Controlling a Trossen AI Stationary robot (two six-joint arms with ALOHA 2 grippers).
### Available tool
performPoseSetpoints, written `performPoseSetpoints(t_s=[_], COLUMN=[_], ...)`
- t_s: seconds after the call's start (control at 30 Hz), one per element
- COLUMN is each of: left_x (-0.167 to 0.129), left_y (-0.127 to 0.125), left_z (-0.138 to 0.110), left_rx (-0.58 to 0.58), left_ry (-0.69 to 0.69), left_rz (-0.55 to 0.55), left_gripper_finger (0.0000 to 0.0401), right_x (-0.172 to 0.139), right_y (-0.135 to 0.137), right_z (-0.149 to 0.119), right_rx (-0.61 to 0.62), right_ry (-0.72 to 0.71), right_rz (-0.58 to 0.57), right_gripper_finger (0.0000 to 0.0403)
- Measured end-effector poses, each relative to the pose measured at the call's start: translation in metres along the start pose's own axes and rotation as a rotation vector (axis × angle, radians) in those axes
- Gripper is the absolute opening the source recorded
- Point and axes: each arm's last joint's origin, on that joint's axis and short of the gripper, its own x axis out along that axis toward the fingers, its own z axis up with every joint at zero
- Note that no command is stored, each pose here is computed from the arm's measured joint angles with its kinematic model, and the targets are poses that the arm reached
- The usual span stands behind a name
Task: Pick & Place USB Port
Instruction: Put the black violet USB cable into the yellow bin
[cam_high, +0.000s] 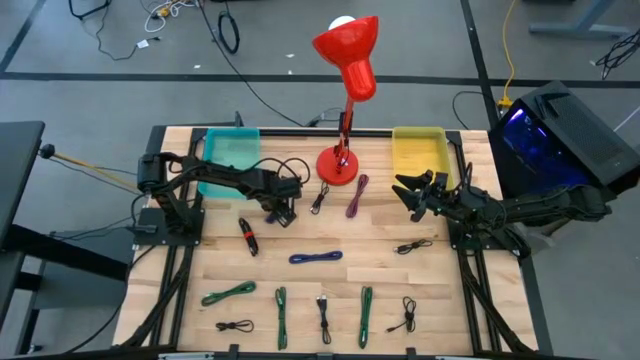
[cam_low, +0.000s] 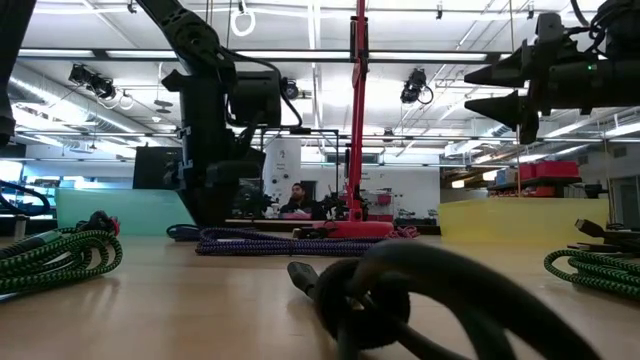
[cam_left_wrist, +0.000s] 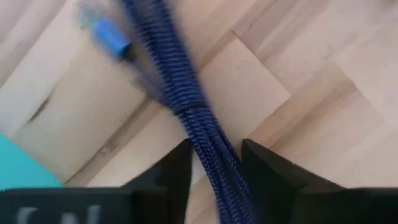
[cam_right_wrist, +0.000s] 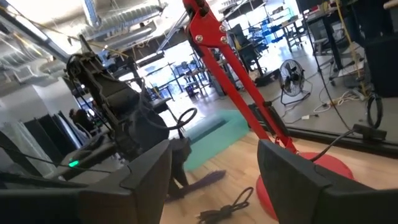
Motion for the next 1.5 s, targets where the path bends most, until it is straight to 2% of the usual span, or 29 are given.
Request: performPoseSetpoints(t_s=[0.1, 0.17, 0.4, 0.63, 0.73, 0.83, 0.97, 1.2, 1.5], left_x=[0.0, -0.001, -0.01, -0.073, -0.108, -0.135, -0.166, -0.175, -0.184], left_y=[-0.001, -0.001, -0.007, -0.039, -0.057, -0.074, -0.092, -0.104, -0.101], left_z=[0.001, 0.002, 0.011, 0.044, 0.053, 0.054, 0.051, 0.047, 0.062], left_rx=[0.021, 0.019, 0.05, 0.178, 0.256, 0.357, 0.439, 0.494, 0.447], left_ry=[-0.009, -0.023, -0.081, -0.297, -0.426, -0.522, -0.676, -0.763, -0.9], left_rz=[-0.01, -0.004, -0.035, -0.133, -0.193, -0.218, -0.304, -0.358, -0.371], left_gripper_finger=[0.0046, 0.002, 0.0017, 0.0016, 0.0016, 0.0015, 0.0015, 0.0015, 0.0015], right_x=[0.0, 0.0, 0.0, 0.001, 0.001, 0.002, 0.008, 0.04, 0.086], right_y=[-0.001, -0.001, -0.001, -0.002, -0.001, 0.002, 0.012, 0.047, 0.082], right_z=[0.0, 0.0, -0.001, -0.005, -0.007, -0.006, 0.005, 0.025, 0.022], right_rx=[-0.016, -0.012, 0.006, 0.044, 0.07, 0.092, 0.09, -0.055, -0.168], right_ry=[-0.006, -0.01, 0.006, 0.035, 0.067, 0.067, 0.004, 0.026, 0.089], right_rz=[-0.02, -0.033, -0.03, -0.038, 0.01, 0.074, 0.132, 0.187, 0.206], right_gripper_finger=[0.0241, 0.0241, 0.0241, 0.0241, 0.0241, 0.0241, 0.0241, 0.0241, 0.0241])
